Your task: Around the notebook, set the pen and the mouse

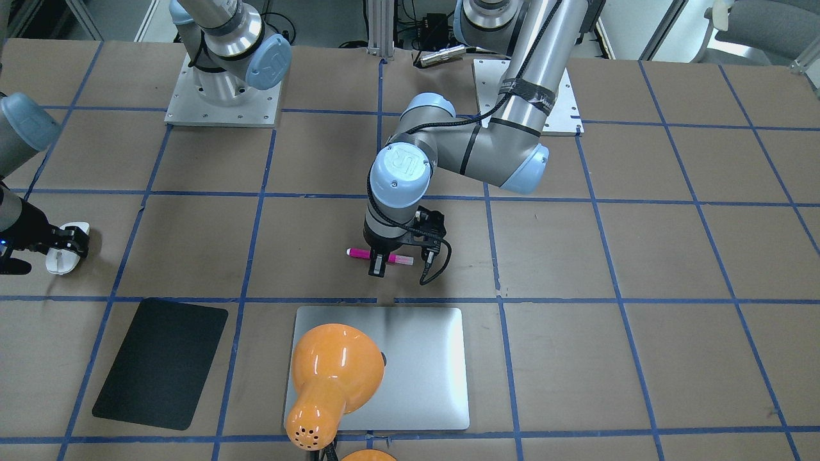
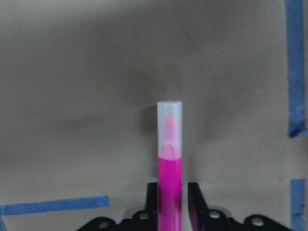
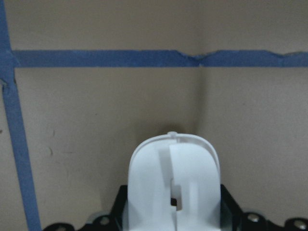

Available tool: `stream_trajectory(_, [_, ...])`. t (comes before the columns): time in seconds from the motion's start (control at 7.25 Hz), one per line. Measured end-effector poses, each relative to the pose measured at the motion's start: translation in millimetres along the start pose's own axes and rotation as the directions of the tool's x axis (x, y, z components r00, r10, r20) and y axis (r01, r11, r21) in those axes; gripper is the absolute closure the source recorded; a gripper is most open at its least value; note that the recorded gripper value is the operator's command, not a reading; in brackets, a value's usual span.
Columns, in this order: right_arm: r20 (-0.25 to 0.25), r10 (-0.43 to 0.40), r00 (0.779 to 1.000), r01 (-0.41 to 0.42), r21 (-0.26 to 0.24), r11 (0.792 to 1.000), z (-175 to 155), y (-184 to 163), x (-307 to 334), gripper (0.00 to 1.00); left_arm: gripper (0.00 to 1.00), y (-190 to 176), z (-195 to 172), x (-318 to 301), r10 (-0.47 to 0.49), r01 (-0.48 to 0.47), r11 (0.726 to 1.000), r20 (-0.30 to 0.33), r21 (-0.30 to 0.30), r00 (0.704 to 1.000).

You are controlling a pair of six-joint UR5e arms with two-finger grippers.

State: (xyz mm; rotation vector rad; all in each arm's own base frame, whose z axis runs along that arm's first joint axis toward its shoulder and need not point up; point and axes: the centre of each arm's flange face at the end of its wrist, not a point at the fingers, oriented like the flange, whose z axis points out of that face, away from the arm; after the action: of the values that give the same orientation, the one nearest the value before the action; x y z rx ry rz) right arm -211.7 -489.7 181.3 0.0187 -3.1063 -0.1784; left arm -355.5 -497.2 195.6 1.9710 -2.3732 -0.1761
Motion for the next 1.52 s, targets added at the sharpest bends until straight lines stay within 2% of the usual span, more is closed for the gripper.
stream_trajectory(0.14, [-0.010,-0.003,1.000,0.003,0.015,1.000,-8,-4,-1,0.51,0.00,0,-22,11,0.088,-0.088,0.996,-0.043,-0.003,0.995])
stream_trajectory(0.28, [-0.026,-0.016,1.000,0.017,0.040,0.999,-21,-12,-6,0.51,0.00,-7,-46,20,0.231,-0.231,0.973,-0.069,0.010,0.971])
stream_trajectory(0.41, [-0.041,-0.030,0.999,0.033,0.070,0.997,-36,-27,-17,0.51,0.00,-20,-76,24,0.420,-0.419,0.907,-0.081,0.031,0.904])
stream_trajectory(0.55, [-0.044,-0.020,0.999,0.025,0.101,0.995,-48,-44,-35,0.50,0.00,-29,-109,21,0.604,-0.603,0.797,-0.097,0.048,0.791])
stream_trajectory(0.69, [-0.037,0.006,0.999,-0.002,0.132,0.991,-60,-62,-59,0.51,0.00,-40,-140,12,0.763,-0.763,0.645,-0.097,0.053,0.639])
stream_trajectory(0.83, [-0.028,0.024,0.999,-0.019,0.156,0.987,-70,-83,-84,0.50,0.00,-63,-166,0,0.876,-0.876,0.481,-0.071,0.034,0.477])
stream_trajectory(0.97, [-0.003,0.040,0.999,-0.039,0.178,0.983,-76,-105,-109,0.50,0.00,-94,-190,-12,0.936,-0.938,0.348,-0.054,0.013,0.346])
stream_trajectory(1.1, [0.036,0.056,0.998,-0.062,0.198,0.978,-78,-129,-132,0.50,0.00,-126,-214,-24,0.963,-0.964,0.267,-0.031,0.008,0.266])
stream_trajectory(1.24, [0.057,0.059,0.997,-0.069,0.211,0.975,-77,-152,-150,0.48,0.00,-148,-234,-35,0.975,-0.975,0.220,0.007,0.009,0.220])
stream_trajectory(1.38, [0.067,0.061,0.996,-0.075,0.215,0.974,-72,-172,-163,0.47,0.00,-158,-249,-45,0.981,-0.981,0.192,0.037,0.010,0.193])
stream_trajectory(1.52, [0.072,0.067,0.995,-0.081,0.216,0.973,-67,-189,-178,0.47,0.00,-161,-264,-52,0.978,-0.980,0.199,0.056,0.010,0.199])
